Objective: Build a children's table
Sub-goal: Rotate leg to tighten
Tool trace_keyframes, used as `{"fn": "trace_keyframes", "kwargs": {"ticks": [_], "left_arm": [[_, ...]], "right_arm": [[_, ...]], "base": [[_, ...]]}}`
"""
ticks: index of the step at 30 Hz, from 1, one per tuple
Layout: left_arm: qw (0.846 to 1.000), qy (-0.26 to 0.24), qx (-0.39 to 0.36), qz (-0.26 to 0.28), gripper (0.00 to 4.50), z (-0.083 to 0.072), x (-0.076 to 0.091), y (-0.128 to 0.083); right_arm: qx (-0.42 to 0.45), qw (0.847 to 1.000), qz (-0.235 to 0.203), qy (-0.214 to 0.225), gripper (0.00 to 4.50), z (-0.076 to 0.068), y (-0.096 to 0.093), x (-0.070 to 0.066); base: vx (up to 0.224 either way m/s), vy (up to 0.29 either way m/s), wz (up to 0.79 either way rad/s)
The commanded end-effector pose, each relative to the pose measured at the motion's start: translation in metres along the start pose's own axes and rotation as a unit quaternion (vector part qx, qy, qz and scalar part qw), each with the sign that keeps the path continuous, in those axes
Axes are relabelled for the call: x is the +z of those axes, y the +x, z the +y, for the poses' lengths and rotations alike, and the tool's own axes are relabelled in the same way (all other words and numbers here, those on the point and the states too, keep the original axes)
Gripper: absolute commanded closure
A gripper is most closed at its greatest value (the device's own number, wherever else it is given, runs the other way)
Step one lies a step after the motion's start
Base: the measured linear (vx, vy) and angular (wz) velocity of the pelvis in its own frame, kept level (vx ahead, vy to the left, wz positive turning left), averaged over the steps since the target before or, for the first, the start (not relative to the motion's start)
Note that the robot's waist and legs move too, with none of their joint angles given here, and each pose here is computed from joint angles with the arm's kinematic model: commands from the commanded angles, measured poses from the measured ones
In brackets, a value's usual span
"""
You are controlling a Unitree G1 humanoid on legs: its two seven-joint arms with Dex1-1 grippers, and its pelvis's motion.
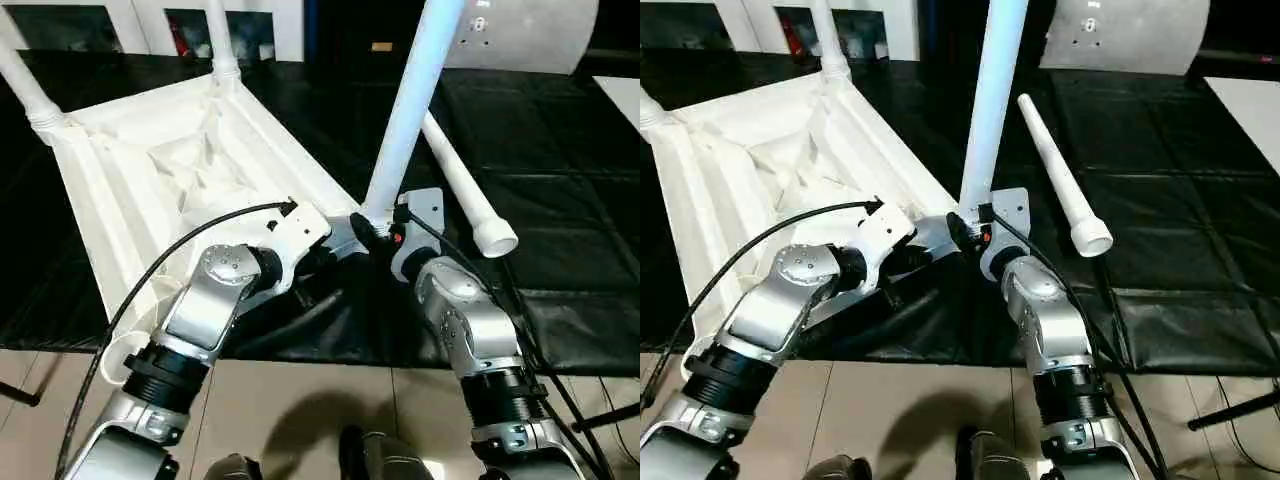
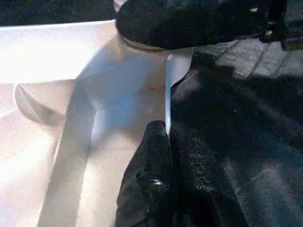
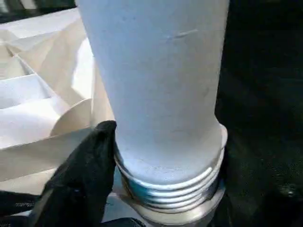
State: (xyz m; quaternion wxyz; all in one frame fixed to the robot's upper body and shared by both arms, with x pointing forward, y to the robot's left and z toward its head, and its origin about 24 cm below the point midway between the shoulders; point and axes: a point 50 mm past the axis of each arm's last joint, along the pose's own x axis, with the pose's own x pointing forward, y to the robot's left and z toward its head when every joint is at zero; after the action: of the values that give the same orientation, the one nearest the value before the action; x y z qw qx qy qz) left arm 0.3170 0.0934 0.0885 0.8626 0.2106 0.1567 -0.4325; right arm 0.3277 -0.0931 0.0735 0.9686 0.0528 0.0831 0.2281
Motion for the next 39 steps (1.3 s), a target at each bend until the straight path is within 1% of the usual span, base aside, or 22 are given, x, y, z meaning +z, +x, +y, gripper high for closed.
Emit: {"fn": "trace_keyframes", "kwargs": {"ticks": [1, 5, 6, 9, 10, 13, 15, 16, 18, 19, 21, 22, 23, 24, 26, 27, 30, 32, 33, 37, 38, 39], "left_arm": [[0.999, 0.045, -0.004, -0.009, 4.5, 0.0, 0.01, 0.002], [0.998, 0.058, -0.02, 0.007, 4.5, 0.008, -0.002, -0.007], [0.998, 0.06, -0.025, 0.007, 4.5, 0.008, -0.003, -0.007], [0.994, 0.075, -0.075, 0.004, 4.5, 0.007, -0.01, -0.014], [0.99, 0.087, -0.11, -0.002, 4.5, 0.004, -0.013, -0.017], [0.984, 0.106, -0.145, 0.002, 4.5, 0.003, -0.018, -0.021], [0.981, 0.115, -0.157, 0.007, 4.5, 0.003, -0.02, -0.023], [0.976, 0.124, -0.177, 0.011, 4.5, 0.003, -0.021, -0.025], [0.971, 0.133, -0.197, 0.012, 4.5, 0.004, -0.022, -0.028], [0.964, 0.139, -0.226, 0.013, 4.5, 0.003, -0.023, -0.031], [0.961, 0.142, -0.237, 0.012, 4.5, 0.004, -0.023, -0.033], [0.955, 0.149, -0.254, 0.015, 4.5, 0.005, -0.024, -0.035], [0.955, 0.149, -0.254, 0.015, 4.5, 0.005, -0.024, -0.035], [0.951, 0.157, -0.268, 0.017, 4.5, 0.006, -0.024, -0.036], [0.947, 0.162, -0.278, 0.022, 4.5, 0.007, -0.025, -0.037], [0.945, 0.165, -0.281, 0.023, 4.5, 0.007, -0.024, -0.037], [0.941, 0.164, -0.295, 0.02, 4.5, 0.006, -0.023, -0.037], [0.94, 0.163, -0.299, 0.018, 4.5, 0.006, -0.023, -0.036], [0.938, 0.163, -0.305, 0.014, 4.5, 0.005, -0.022, -0.036], [0.938, 0.166, -0.305, 0.014, 4.5, 0.006, -0.022, -0.036], [0.938, 0.166, -0.305, 0.015, 4.5, 0.006, -0.023, -0.036], [0.938, 0.166, -0.305, 0.015, 4.5, 0.006, -0.023, -0.036]], "right_arm": [[0.106, 0.994, 0.014, 0.012, 0.75, 0.039, 0.005, -0.01], [0.096, 0.995, -0.003, -0.017, 0.48, 0.018, -0.007, -0.007], [0.096, 0.995, -0.005, -0.021, 0.29, 0.016, -0.008, -0.007], [0.116, 0.992, -0.018, -0.042, 0.08, 0.002, -0.021, -0.001], [0.128, 0.989, -0.02, -0.066, 0.08, -0.007, -0.027, 0.002], [0.156, 0.982, -0.016, -0.102, 0.03, -0.015, -0.036, 0.006], [0.176, 0.978, -0.016, -0.112, 0.03, -0.017, -0.04, 0.009], [0.203, 0.971, -0.013, -0.127, 0.03, -0.02, -0.045, 0.012], [0.224, 0.965, -0.008, -0.137, 0.03, -0.022, -0.049, 0.014], [0.254, 0.956, 0.005, -0.148, 0.03, -0.024, -0.053, 0.016], [0.268, 0.952, 0.011, -0.15, 0.03, -0.024, -0.054, 0.017], [0.306, 0.937, 0.029, -0.164, 0.03, -0.023, -0.059, 0.015], [0.306, 0.937, 0.029, -0.164, 0.03, -0.023, -0.059, 0.015], [0.341, 0.922, 0.053, -0.177, 0.03, -0.023, -0.063, 0.012], [0.361, 0.91, 0.076, -0.188, 0.03, -0.023, -0.065, 0.008], [0.363, 0.908, 0.083, -0.19, 0.03, -0.024, -0.064, 0.006], [0.366, 0.909, 0.081, -0.182, 0.4, -0.024, -0.06, 0.006], [0.373, 0.907, 0.078, -0.18, 0.45, -0.024, -0.06, 0.007], [0.383, 0.903, 0.078, -0.179, 0.74, -0.023, -0.059, 0.008], [0.393, 0.899, 0.082, -0.178, 0.93, -0.022, -0.059, 0.008], [0.394, 0.898, 0.083, -0.177, 1.18, -0.023, -0.059, 0.008], [0.396, 0.897, 0.084, -0.176, 1.27, -0.023, -0.059, 0.008]], "base": [[0.0, 0.0, 0.0], [0.0, 0.0, 0.0], [0.0, 0.0, 0.0], [0.0, 0.0, 0.0], [0.0, 0.0, 0.0], [0.0, 0.0, 0.0], [0.0, 0.0, 0.0], [0.0, 0.0, 0.0], [0.0, 0.0, 0.0], [0.0, 0.0, 0.0], [0.0, 0.0, 0.0], [0.0, 0.0, 0.0], [0.0, 0.0, 0.0], [0.0, 0.0, 0.0], [0.0, 0.0, 0.0], [0.0, 0.0, 0.0], [0.0, 0.0, 0.0], [0.0, 0.0, 0.0], [0.0, 0.0, 0.0], [0.0, 0.0, 0.0], [0.0, 0.0, 0.0], [0.0, 0.0, 0.0]]}}
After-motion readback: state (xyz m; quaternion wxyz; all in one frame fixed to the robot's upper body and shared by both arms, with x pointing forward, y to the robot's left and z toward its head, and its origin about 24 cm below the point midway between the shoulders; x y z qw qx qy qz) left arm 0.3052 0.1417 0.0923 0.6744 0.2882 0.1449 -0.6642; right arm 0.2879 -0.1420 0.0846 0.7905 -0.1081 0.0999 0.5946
